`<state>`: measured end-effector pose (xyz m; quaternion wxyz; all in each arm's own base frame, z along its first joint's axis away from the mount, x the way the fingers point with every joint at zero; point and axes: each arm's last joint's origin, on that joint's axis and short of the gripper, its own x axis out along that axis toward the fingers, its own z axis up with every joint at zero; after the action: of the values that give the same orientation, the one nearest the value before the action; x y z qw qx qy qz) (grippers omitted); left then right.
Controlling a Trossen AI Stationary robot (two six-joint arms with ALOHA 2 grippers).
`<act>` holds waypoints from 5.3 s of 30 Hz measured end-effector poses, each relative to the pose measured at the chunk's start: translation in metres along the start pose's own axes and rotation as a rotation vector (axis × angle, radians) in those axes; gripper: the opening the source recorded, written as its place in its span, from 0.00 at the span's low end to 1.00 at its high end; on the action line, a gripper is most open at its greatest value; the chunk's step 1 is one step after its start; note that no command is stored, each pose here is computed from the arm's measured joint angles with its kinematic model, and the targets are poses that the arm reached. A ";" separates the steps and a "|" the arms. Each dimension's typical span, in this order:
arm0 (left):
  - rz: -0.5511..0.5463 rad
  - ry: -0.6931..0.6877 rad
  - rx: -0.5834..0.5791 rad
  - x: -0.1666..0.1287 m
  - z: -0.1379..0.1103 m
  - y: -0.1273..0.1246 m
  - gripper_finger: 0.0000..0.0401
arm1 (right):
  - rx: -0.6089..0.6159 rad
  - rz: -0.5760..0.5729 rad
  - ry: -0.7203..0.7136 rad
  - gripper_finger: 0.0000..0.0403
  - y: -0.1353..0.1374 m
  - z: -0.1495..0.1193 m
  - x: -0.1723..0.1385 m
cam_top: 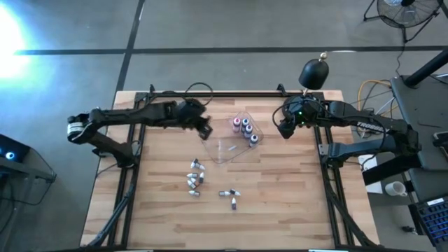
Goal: Pick & Place food coloring
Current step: Put the top left small red food coloring bottle into the transparent bin, then put the top small purple food coloring bottle into the transparent bin, then put the small black food coloring bottle into the transparent bin
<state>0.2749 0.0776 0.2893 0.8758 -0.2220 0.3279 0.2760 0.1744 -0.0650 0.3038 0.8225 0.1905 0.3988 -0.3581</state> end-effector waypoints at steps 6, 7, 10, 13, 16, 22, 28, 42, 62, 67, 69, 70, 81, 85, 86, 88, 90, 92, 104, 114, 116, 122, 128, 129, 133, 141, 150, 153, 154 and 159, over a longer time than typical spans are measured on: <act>-0.025 0.025 0.114 0.033 0.007 -0.027 0.13 | 0.017 0.004 0.002 0.57 0.000 0.000 0.000; -0.014 0.047 0.151 0.039 0.005 -0.030 0.15 | 0.023 0.016 0.009 0.57 0.001 0.000 0.000; -0.006 0.108 0.211 0.050 0.000 -0.041 0.23 | 0.029 0.105 0.056 0.57 0.003 -0.002 0.001; 0.006 0.128 0.285 0.048 -0.003 -0.054 0.29 | 0.032 0.189 0.123 0.57 0.012 -0.004 0.005; 0.054 0.109 0.342 0.035 -0.004 -0.064 0.33 | 0.008 0.224 0.190 0.57 0.027 -0.009 0.012; 0.064 0.095 0.349 -0.008 -0.008 -0.065 0.35 | -0.085 0.259 0.316 0.57 0.071 -0.027 0.032; 0.040 0.056 0.321 -0.052 -0.015 -0.059 0.35 | -0.193 0.367 0.317 0.57 0.126 -0.052 0.043; -0.030 0.040 0.308 -0.087 -0.071 -0.038 0.35 | -0.253 0.359 0.316 0.57 0.238 -0.094 0.084; -0.062 0.025 0.298 -0.101 -0.092 -0.020 0.35 | -0.309 0.197 0.329 0.49 0.301 -0.116 0.133; -0.059 0.026 0.301 -0.100 -0.092 -0.019 0.35 | -0.281 0.184 0.354 0.33 0.298 -0.117 0.134; -0.059 0.026 0.301 -0.100 -0.092 -0.019 0.35 | -0.257 0.181 0.368 0.25 0.296 -0.114 0.134; -0.059 0.026 0.301 -0.100 -0.092 -0.019 0.35 | -0.242 0.181 0.371 0.21 0.294 -0.111 0.132; -0.005 -0.012 0.299 -0.100 -0.091 -0.018 0.35 | -0.008 0.225 -0.003 0.16 0.230 0.008 0.048; 0.004 -0.001 0.286 -0.097 -0.095 -0.017 0.35 | 0.086 0.297 -0.019 0.32 0.203 0.046 0.049; 0.007 0.003 0.276 -0.096 -0.096 -0.016 0.35 | 0.103 0.306 -0.017 0.37 0.199 0.051 0.052; 0.014 0.012 0.245 -0.093 -0.099 -0.015 0.35 | 0.114 0.313 -0.002 0.46 0.193 0.057 0.057; 0.024 0.031 0.213 -0.088 -0.104 -0.013 0.35 | 0.103 0.318 0.019 0.54 0.192 0.057 0.057; 0.038 0.051 0.173 -0.083 -0.111 -0.010 0.35 | 0.075 0.301 0.049 0.61 0.193 0.051 0.055; 0.133 0.260 -0.040 -0.020 -0.152 -0.018 0.34 | 0.081 0.079 0.200 0.68 0.195 0.003 0.044; 0.223 0.393 -0.014 0.024 -0.155 -0.043 0.34 | 0.140 0.057 0.230 0.65 0.196 -0.006 0.042; 0.241 0.403 -0.011 0.030 -0.157 -0.044 0.34 | 0.146 0.058 0.229 0.65 0.197 -0.006 0.042; 0.246 0.396 -0.042 0.044 -0.159 -0.046 0.34 | 0.155 0.058 0.229 0.64 0.197 -0.006 0.042; 0.188 0.347 -0.073 0.048 -0.153 -0.051 0.34 | 0.157 0.056 0.230 0.64 0.197 -0.006 0.043; 0.183 0.345 -0.071 0.048 -0.153 -0.052 0.34 | 0.158 0.056 0.230 0.63 0.197 -0.006 0.043; 0.170 0.340 -0.071 0.048 -0.152 -0.053 0.34 | 0.156 0.056 0.230 0.63 0.197 -0.006 0.043; 0.189 0.316 -0.014 0.058 -0.153 -0.052 0.34 | 0.150 0.055 0.230 0.62 0.197 -0.006 0.043; 0.218 0.331 0.036 0.065 -0.149 -0.042 0.34 | 0.140 0.051 0.226 0.62 0.197 -0.007 0.044; 0.217 0.372 0.046 0.070 -0.154 -0.040 0.34 | 0.136 0.051 0.225 0.62 0.196 -0.007 0.044; 0.219 0.377 0.048 0.071 -0.155 -0.040 0.34 | 0.130 0.052 0.225 0.62 0.196 -0.007 0.044; 0.225 0.412 0.053 0.076 -0.162 -0.038 0.33 | 0.121 0.051 0.224 0.62 0.196 -0.007 0.044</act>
<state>0.2733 -0.0176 0.1330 0.7598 -0.2126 0.5293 0.3120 0.3351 0.0516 0.2699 0.7686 0.2886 0.4610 -0.3369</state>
